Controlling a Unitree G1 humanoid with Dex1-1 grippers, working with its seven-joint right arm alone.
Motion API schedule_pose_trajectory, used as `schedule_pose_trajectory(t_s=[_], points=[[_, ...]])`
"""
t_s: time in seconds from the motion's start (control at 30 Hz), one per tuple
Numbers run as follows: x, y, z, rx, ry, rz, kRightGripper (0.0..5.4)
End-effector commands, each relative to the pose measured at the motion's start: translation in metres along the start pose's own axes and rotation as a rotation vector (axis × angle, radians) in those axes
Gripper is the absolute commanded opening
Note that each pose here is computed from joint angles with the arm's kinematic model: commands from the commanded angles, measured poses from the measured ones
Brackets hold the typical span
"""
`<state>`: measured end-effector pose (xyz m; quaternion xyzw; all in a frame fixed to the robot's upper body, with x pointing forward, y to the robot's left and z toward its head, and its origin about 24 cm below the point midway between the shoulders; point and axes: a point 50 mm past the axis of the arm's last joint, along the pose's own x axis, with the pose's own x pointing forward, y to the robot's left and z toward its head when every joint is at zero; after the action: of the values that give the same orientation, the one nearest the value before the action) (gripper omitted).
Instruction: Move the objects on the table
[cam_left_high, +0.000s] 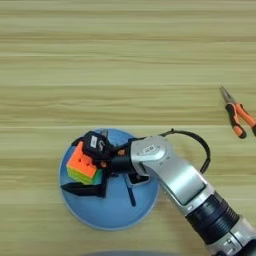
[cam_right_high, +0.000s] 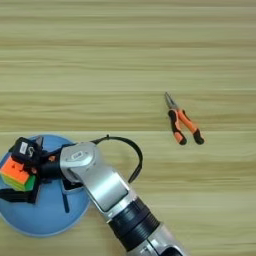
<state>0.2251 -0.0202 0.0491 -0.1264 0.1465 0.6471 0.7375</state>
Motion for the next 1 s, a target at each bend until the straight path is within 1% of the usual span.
schedule_pose_trajectory(t_s=[0.03,0.33,0.6,0.77,1.0], points=[[-0.008,-0.011,0.022,-0.114,-0.047,-0.045,5.39],[-0.006,-0.01,0.019,-0.128,-0.028,-0.035,5.39],[-0.012,-0.009,0.017,-0.143,-0.013,-0.033,5.39],[-0.008,-0.006,0.01,-0.154,0.031,-0.014,5.39],[0.0,0.0,0.007,-0.158,0.047,0.011,5.39]])
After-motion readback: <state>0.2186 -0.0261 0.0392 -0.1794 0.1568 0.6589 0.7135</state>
